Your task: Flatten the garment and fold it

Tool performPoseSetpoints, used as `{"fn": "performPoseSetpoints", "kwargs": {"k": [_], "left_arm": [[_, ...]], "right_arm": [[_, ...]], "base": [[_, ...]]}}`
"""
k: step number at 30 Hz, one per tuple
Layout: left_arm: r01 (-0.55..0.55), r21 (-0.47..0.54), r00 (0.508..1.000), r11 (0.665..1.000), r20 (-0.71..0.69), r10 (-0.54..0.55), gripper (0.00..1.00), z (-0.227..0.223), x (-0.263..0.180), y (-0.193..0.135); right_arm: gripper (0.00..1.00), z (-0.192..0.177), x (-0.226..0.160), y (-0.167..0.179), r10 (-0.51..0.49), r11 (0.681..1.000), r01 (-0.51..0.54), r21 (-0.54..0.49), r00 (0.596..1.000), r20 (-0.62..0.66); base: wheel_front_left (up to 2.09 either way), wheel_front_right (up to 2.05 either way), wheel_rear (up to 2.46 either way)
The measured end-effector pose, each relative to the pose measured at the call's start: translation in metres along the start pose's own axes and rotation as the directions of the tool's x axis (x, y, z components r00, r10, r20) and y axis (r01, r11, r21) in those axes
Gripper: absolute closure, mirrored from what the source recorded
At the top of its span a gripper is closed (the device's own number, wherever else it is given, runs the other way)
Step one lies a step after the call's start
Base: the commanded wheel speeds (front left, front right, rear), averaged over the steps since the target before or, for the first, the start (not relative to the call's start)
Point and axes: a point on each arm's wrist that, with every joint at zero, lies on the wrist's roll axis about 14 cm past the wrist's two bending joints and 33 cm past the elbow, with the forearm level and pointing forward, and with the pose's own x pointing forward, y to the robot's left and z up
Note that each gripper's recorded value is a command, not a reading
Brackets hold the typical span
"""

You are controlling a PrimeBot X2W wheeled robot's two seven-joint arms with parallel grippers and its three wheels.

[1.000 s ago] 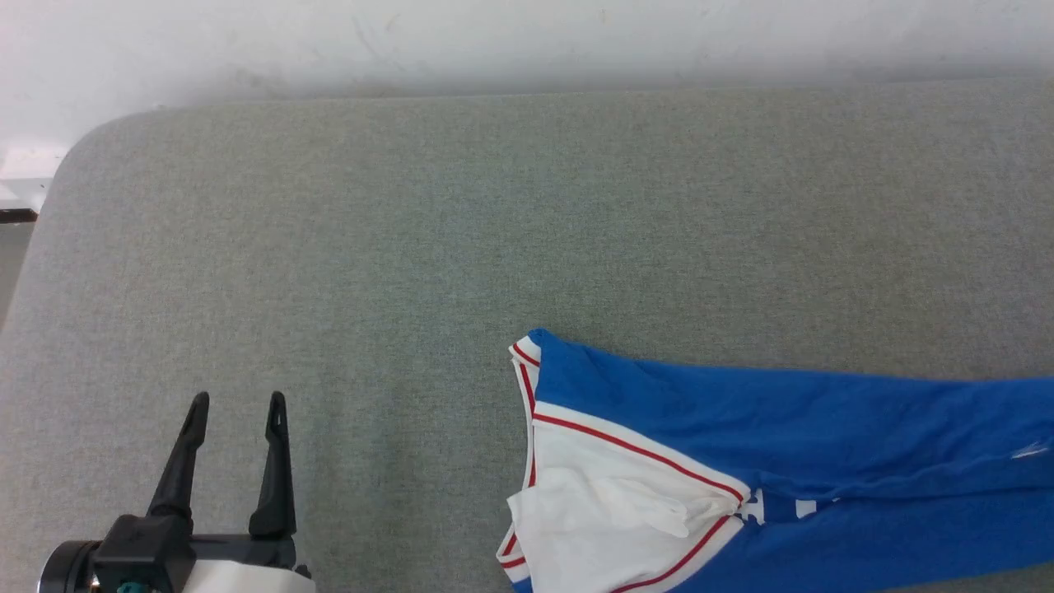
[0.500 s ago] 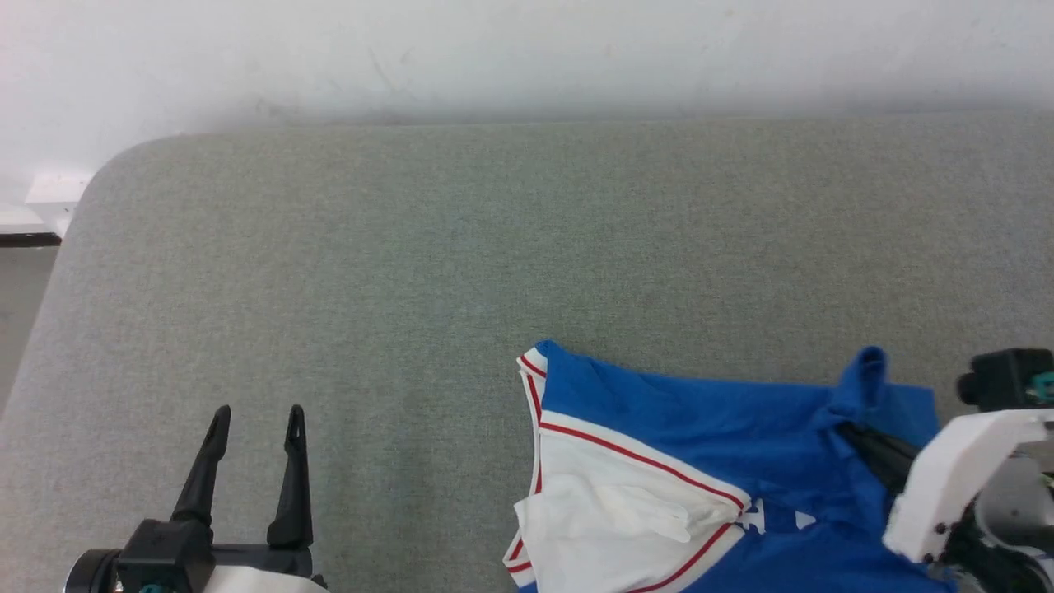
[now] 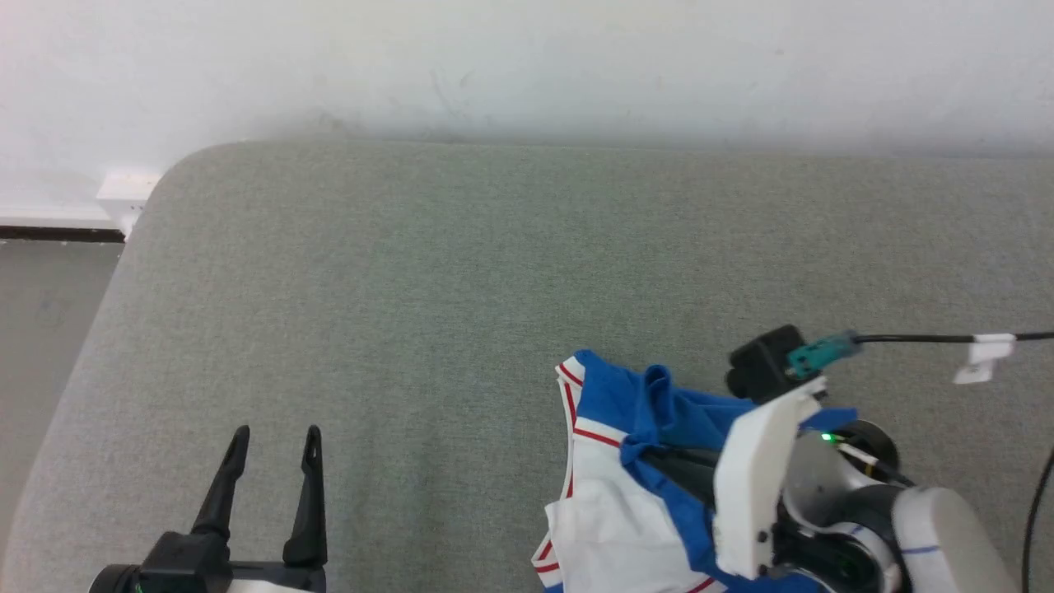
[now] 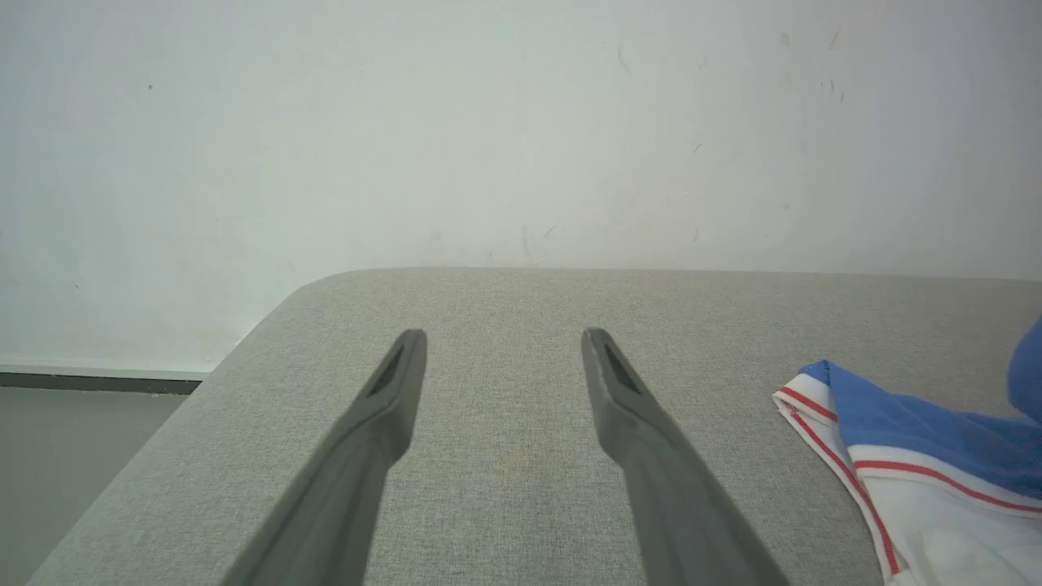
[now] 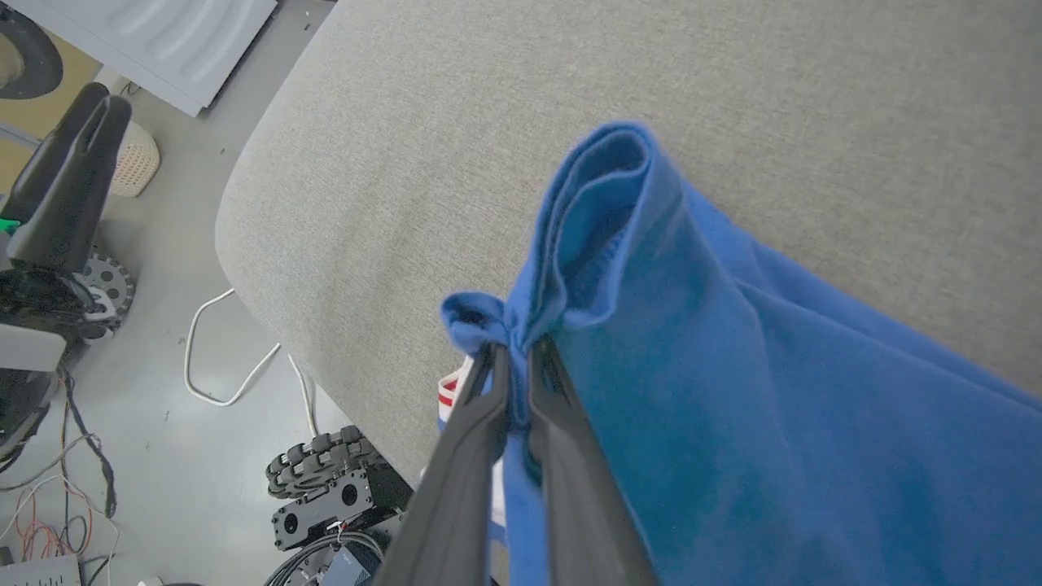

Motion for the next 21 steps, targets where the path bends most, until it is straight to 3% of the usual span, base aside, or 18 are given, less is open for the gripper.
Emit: {"fn": "performPoseSetpoints", "kwargs": {"k": [8, 17, 21], "left_arm": [[-0.014, -0.012, 1.000, 1.000, -0.019, 0.014, 0.00, -0.005, -0.008, 0.002], [-0.046, -0.028, 0.998, 0.999, -0.049, 0.045, 0.00, -0.014, -0.009, 0.006], [-0.063, -0.036, 0.996, 0.997, -0.060, 0.061, 0.00, -0.018, -0.011, 0.009]], "right_arm": [[1.00, -0.013, 0.040, 0.017, -0.006, 0.991, -0.008, -0.134, 0.994, -0.110], [1.00, -0.059, 0.075, -0.022, -0.167, 0.969, 0.099, -0.226, 0.938, -0.302], [1.00, -0.062, 0.085, -0.022, -0.157, 0.971, 0.085, -0.224, 0.932, -0.328]], "base": [[0.00, 0.00, 0.00], [0.00, 0.00, 0.00], [0.00, 0.00, 0.00]]}}
